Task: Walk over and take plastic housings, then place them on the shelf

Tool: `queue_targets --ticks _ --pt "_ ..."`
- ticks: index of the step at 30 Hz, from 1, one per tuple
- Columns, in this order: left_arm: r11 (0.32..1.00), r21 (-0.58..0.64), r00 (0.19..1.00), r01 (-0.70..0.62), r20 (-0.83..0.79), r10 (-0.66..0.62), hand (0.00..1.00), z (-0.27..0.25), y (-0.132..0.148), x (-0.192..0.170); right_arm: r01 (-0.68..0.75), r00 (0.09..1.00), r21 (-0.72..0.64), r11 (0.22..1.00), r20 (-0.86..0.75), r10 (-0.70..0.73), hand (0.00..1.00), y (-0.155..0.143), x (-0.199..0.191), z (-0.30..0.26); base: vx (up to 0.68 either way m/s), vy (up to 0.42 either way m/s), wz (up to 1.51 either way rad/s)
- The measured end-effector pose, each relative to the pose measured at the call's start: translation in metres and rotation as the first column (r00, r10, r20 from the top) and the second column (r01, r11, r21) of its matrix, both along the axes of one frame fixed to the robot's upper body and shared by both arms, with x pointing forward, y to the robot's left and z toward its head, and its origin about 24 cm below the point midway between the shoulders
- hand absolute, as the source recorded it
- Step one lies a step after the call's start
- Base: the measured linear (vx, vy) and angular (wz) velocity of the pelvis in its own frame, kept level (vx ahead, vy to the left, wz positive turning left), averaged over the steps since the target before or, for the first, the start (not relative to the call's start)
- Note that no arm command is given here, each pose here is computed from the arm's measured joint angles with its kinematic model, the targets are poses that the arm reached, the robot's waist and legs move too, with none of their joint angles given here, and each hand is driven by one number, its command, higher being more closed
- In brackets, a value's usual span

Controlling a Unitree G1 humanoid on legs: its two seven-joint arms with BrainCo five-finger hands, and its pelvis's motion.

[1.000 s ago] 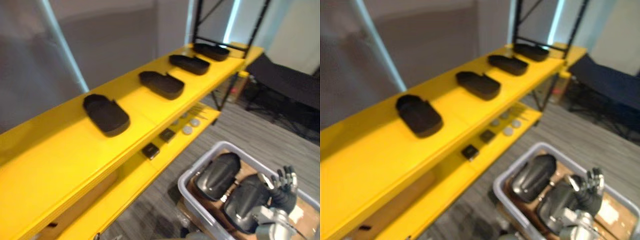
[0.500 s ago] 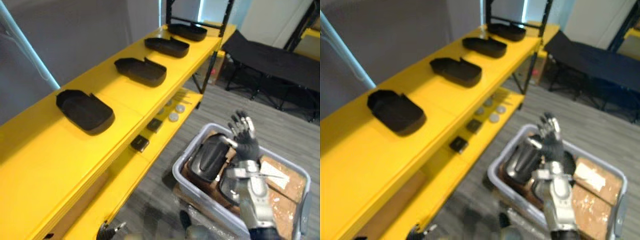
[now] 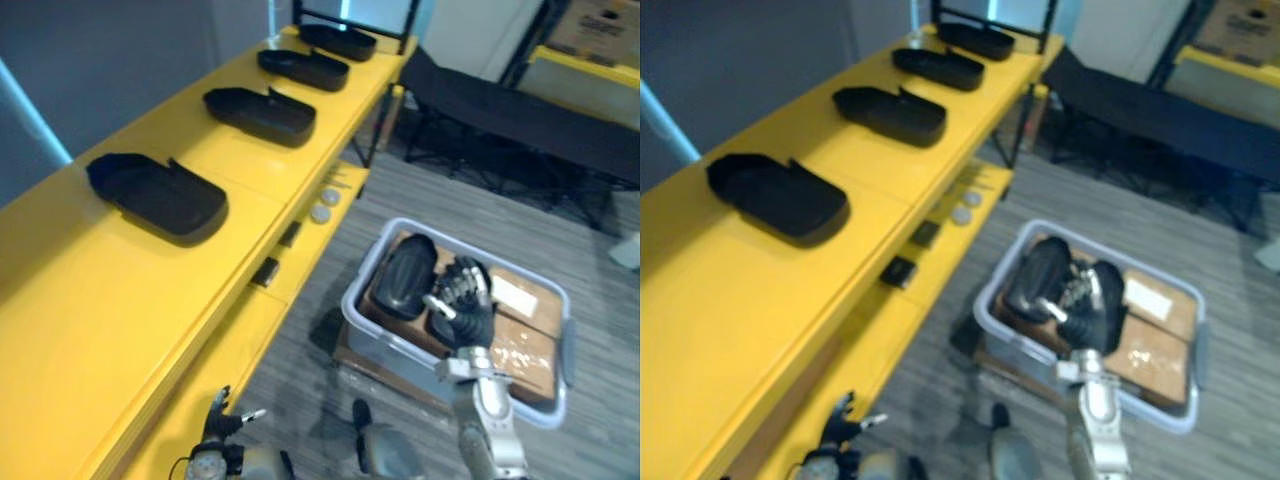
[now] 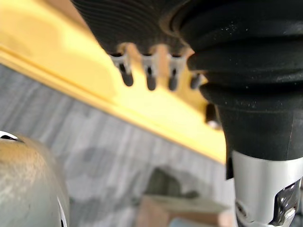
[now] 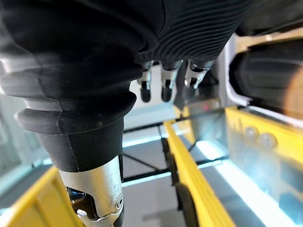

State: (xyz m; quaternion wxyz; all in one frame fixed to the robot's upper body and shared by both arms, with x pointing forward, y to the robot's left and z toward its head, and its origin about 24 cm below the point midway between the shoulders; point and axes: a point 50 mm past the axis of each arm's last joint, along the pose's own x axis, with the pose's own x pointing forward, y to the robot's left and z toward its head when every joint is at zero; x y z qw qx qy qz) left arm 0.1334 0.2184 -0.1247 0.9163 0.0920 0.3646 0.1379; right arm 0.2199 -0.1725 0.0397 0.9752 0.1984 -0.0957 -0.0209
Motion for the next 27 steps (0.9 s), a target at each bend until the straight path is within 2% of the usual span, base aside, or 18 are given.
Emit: queue_targets --ticks 6,9,11,14,16,18,20,24,27 --pt "0.991 0.06 0.989 -0.118 -0.08 0.123 0.0 -0.005 0.031 -0.038 -0.056 0.995 0.052 0.997 -0.08 0.06 0.0 0.033 0.0 -0.013 -0.13 -0.166 -0.71" --pt "0.986 0.069 0.977 -0.154 -0.136 0.162 0.0 -0.011 0.035 -0.062 -0.02 0.992 0.066 0.998 -0.121 0.028 0.0 0.032 -0.002 -0.019 -0.11 -0.359 -0.62" --pt "0.985 0.067 0.98 -0.157 -0.116 0.164 0.0 -0.01 0.034 -0.065 -0.004 0.993 0.062 0.998 -0.118 0.011 0.0 0.026 -0.002 -0.019 -0.15 -0.51 -0.52" --pt "0.974 -0.053 0.974 -0.221 -0.054 0.219 0.0 -0.013 0.005 -0.051 0.07 0.992 0.012 0.997 -0.107 -0.068 0.0 -0.009 0.0 -0.016 -0.17 -0.411 -0.37" --pt "0.957 -0.128 0.965 -0.261 -0.056 0.256 0.0 -0.017 -0.014 -0.049 0.167 0.98 -0.048 0.985 -0.105 -0.171 0.0 -0.04 0.004 -0.013 -0.19 -0.183 -0.4" --pt "0.955 -0.129 0.963 -0.267 -0.065 0.261 0.0 -0.018 -0.014 -0.056 0.332 0.934 -0.077 0.94 -0.115 -0.339 0.0 -0.077 0.0 -0.013 -0.19 -0.112 -0.37" --pt "0.961 -0.111 0.967 -0.253 -0.053 0.248 0.0 -0.016 -0.01 -0.056 0.484 0.867 -0.048 0.874 -0.112 -0.486 0.0 -0.106 0.003 -0.01 -0.13 -0.088 -0.14" --pt "0.971 -0.098 0.976 -0.219 -0.03 0.217 0.0 -0.013 -0.004 -0.045 0.542 0.825 -0.057 0.839 -0.156 -0.543 0.0 -0.129 0.027 -0.009 -0.06 0.014 0.09" --pt "0.974 -0.122 0.981 -0.192 0.004 0.194 0.0 -0.01 -0.008 -0.03 0.544 0.814 -0.087 0.834 -0.186 -0.55 0.0 -0.144 0.059 0.007 0.01 0.07 0.27"
